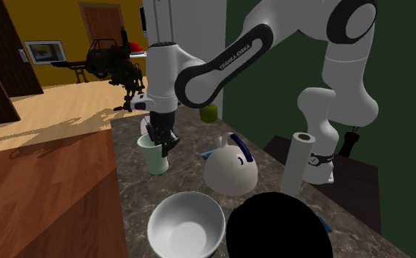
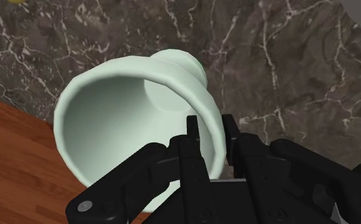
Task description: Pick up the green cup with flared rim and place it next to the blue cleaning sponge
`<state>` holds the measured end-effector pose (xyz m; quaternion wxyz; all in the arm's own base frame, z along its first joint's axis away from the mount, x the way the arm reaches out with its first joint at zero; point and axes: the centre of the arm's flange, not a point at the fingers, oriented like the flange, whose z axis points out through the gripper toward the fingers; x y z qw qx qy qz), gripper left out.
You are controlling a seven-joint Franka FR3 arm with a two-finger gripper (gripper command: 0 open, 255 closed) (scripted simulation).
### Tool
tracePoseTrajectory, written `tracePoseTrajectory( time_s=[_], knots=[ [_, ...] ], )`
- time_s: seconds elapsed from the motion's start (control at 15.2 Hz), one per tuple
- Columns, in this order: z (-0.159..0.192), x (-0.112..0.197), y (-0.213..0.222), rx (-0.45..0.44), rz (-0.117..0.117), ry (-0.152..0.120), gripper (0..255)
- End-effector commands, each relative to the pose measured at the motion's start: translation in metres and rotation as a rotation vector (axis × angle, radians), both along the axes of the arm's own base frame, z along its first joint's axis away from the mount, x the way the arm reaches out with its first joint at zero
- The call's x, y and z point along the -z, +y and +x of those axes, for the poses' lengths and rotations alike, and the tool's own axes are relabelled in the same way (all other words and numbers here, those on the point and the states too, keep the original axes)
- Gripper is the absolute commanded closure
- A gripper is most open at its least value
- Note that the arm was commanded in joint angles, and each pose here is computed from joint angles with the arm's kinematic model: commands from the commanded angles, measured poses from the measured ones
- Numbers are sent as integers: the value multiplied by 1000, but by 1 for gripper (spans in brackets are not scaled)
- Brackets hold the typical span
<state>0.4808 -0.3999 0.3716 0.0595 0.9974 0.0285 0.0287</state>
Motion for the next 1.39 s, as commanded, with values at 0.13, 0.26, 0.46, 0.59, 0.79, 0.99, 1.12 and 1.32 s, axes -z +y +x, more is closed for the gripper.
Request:
tracePoseTrajectory(
  time_s=[0.13,0.26,0.46,0.59,0.79,0.99,1.12,1.32],
  knots=[
    [0,-21,0,0,0,0,255],
    [0,-31,0,0,0,0,255],
    [0,-47,0,0,0,0,255],
    [0,-58,0,0,0,0,255],
    [0,-73,0,0,0,0,255],
    [0,-89,0,0,0,0,255],
    [0,-100,0,0,0,0,255],
    [0,-116,0,0,0,0,255]
  ],
)
